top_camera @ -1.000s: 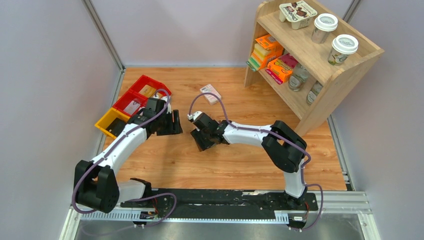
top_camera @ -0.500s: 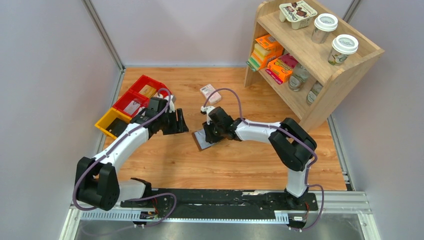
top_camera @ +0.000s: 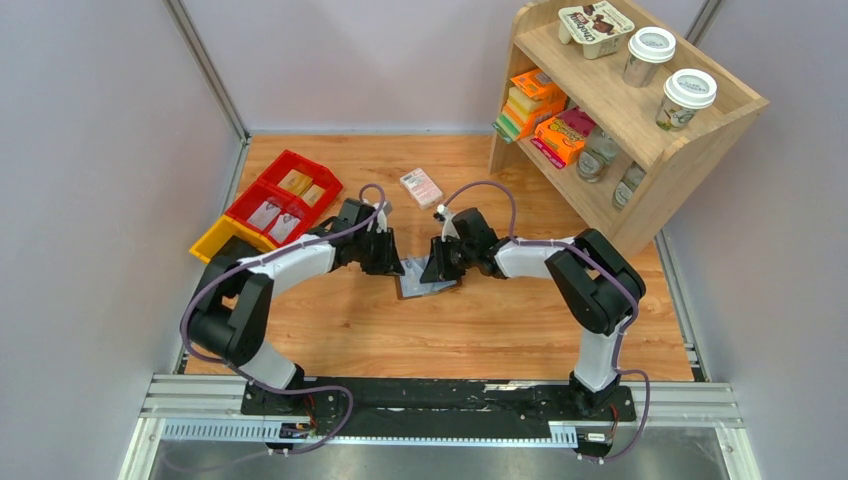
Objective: Take the credit cards out of the card holder
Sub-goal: Remove the credit card from the card holder.
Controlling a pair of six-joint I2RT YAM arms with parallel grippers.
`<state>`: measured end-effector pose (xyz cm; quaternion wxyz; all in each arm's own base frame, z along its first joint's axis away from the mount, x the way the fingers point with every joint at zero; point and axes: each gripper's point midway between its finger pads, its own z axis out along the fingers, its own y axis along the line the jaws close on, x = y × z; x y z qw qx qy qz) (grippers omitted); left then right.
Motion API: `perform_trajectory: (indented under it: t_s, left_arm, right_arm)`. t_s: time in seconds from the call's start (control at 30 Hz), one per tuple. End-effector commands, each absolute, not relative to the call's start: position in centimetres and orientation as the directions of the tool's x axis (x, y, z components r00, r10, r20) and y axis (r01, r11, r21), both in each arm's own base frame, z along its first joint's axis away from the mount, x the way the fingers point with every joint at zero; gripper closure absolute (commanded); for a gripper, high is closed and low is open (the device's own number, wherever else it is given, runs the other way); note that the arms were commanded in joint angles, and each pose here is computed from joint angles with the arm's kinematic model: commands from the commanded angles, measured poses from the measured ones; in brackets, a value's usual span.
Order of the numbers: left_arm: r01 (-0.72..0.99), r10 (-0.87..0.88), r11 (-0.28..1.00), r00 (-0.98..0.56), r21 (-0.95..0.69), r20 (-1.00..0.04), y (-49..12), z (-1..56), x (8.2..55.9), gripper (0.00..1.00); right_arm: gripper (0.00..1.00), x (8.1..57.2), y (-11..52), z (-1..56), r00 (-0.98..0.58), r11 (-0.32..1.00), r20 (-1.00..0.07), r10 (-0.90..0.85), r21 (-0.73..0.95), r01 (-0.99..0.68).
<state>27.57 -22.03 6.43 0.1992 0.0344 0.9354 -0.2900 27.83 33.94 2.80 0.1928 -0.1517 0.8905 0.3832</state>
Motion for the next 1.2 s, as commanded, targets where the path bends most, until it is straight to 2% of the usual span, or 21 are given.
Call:
perform_trajectory:
  t_s: [0.0,0.27,0.5,0.73,0.83,0.93,1.0,1.1,1.17]
  left_arm:
    - [0.244,-0.041,0.787,-0.896,-0.566,-0.443,-25.1,7.2,29.8,0.72]
    - [0.180,-0.014,0.835,-0.938,-0.521,-0.347,-24.8,2.8,29.1,0.76]
    - [0.110,-0.017,0.891,-0.961,-0.441,-0.275,-22.3,-0.1,26.7,0.79]
    - [0.099,-0.012,0.903,-0.967,-0.418,-0.254,-21.4,-0.9,25.5,0.80]
    - [0.106,-0.009,0.902,-0.964,-0.418,-0.265,-21.4,-0.6,25.7,0.81]
    - [0.115,-0.006,0.900,-0.961,-0.421,-0.275,-21.6,-0.2,25.9,0.81]
    - [0.119,-0.005,0.897,-0.960,-0.427,-0.278,-21.7,0.1,25.9,0.81]
    - [0.126,-0.004,0.892,-0.958,-0.433,-0.286,-21.9,0.4,26.1,0.81]
    - [0.130,-0.003,0.888,-0.957,-0.440,-0.289,-22.0,0.6,26.2,0.81]
  right_arm:
    - [0.83,27.3,34.5,3.5,-0.890,0.619,-0.443,-0.104,0.672,-0.407]
    - [0.83,27.5,34.3,4.0,-0.886,0.630,-0.456,-0.086,0.664,-0.403]
    - [0.80,29.0,31.9,5.5,-0.850,0.740,-0.527,-0.023,0.563,-0.368]
    - [0.76,29.7,28.2,5.1,-0.844,0.878,-0.534,0.052,0.427,-0.217]
    - [0.75,29.7,25.1,4.1,-0.844,0.943,-0.528,0.093,0.319,-0.095]
    - [0.70,29.5,22.9,4.9,-0.829,0.969,-0.546,0.118,0.246,-0.025]
    - [0.65,29.6,23.0,6.9,-0.800,0.963,-0.589,0.116,0.264,-0.054]
    - [0.53,29.8,25.8,11.3,-0.740,0.901,-0.663,0.114,0.383,-0.205]
    - [0.52,30.0,27.3,13.7,-0.716,0.856,-0.689,0.113,0.433,-0.283]
